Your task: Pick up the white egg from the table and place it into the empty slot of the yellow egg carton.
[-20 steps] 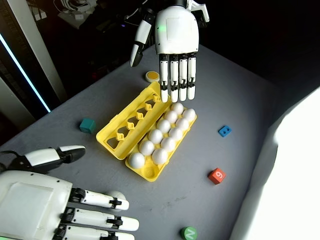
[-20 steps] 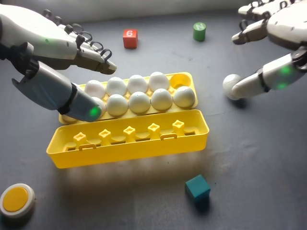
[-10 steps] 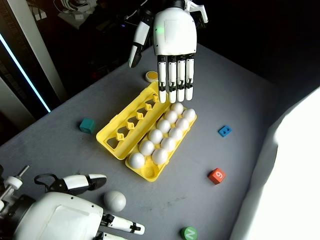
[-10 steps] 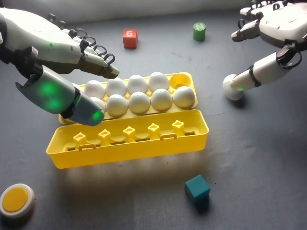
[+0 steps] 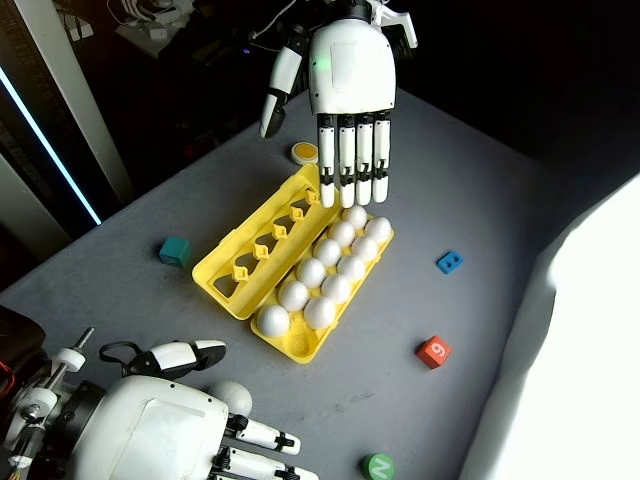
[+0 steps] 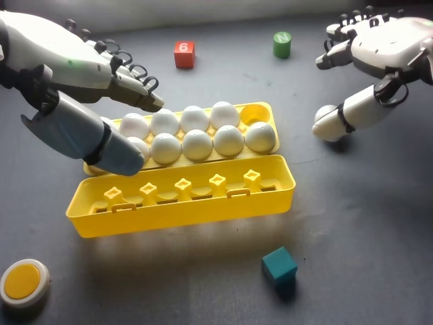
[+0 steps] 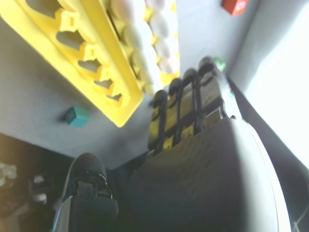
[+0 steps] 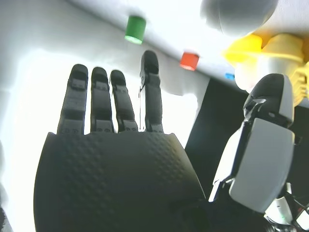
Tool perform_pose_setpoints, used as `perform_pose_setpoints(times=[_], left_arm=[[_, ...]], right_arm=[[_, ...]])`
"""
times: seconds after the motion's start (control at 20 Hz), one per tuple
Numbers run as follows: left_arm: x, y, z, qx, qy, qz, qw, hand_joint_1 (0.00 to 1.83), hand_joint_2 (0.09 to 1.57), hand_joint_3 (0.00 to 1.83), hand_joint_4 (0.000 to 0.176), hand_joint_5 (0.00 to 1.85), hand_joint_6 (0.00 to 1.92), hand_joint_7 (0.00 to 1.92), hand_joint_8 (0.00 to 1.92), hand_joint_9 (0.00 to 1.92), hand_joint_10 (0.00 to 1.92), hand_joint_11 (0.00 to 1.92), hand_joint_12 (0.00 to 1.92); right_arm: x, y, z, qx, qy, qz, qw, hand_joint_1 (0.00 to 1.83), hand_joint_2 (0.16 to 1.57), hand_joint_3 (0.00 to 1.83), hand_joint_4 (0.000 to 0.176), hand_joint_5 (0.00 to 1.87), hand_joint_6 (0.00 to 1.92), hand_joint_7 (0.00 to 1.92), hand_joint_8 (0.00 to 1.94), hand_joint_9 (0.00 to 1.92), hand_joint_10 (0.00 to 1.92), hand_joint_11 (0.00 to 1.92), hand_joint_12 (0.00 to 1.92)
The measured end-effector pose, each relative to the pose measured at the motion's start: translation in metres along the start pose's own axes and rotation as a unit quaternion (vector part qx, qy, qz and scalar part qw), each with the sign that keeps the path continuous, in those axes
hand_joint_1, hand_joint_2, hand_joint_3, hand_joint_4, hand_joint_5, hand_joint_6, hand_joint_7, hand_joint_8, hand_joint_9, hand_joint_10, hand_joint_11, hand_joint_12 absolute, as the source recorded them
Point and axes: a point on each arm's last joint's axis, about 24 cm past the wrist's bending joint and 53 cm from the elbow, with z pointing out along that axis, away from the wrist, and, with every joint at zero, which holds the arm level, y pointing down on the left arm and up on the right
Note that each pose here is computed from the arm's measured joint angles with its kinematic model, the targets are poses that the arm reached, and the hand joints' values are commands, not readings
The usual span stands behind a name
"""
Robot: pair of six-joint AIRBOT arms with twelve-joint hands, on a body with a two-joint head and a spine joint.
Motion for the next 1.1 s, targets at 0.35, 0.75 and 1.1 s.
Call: perform_pose_setpoints(times=[0.35,0.75,1.1], left_arm=[[-0.001,0.000,0.001,0.000,0.000,0.001,1.0000,0.00,1.19,0.00,0.000,0.11,0.00,0.09,0.00,0.05,0.00,0.00,0.11],[-0.001,0.000,0.001,0.000,0.000,0.000,1.0000,0.00,1.18,0.00,0.000,0.06,0.00,0.06,0.00,0.02,0.00,0.00,0.03],[-0.001,0.000,0.001,0.000,0.000,-0.001,1.0000,0.00,1.18,0.00,0.000,0.09,0.01,0.09,0.01,0.05,0.01,0.01,0.04]], right_arm=[[0.010,-0.009,0.000,0.010,0.009,0.004,0.9999,0.49,0.69,0.00,0.050,0.43,0.01,0.00,0.00,0.00,0.00,0.00,0.00],[0.015,-0.012,0.000,0.013,0.015,0.004,0.9998,0.48,0.71,0.00,0.066,0.43,0.01,0.00,0.00,0.00,0.00,0.00,0.00],[0.020,-0.007,0.001,0.008,0.018,0.005,0.9998,0.55,0.73,0.01,0.069,0.46,0.02,0.00,0.00,0.00,0.00,0.00,0.00]])
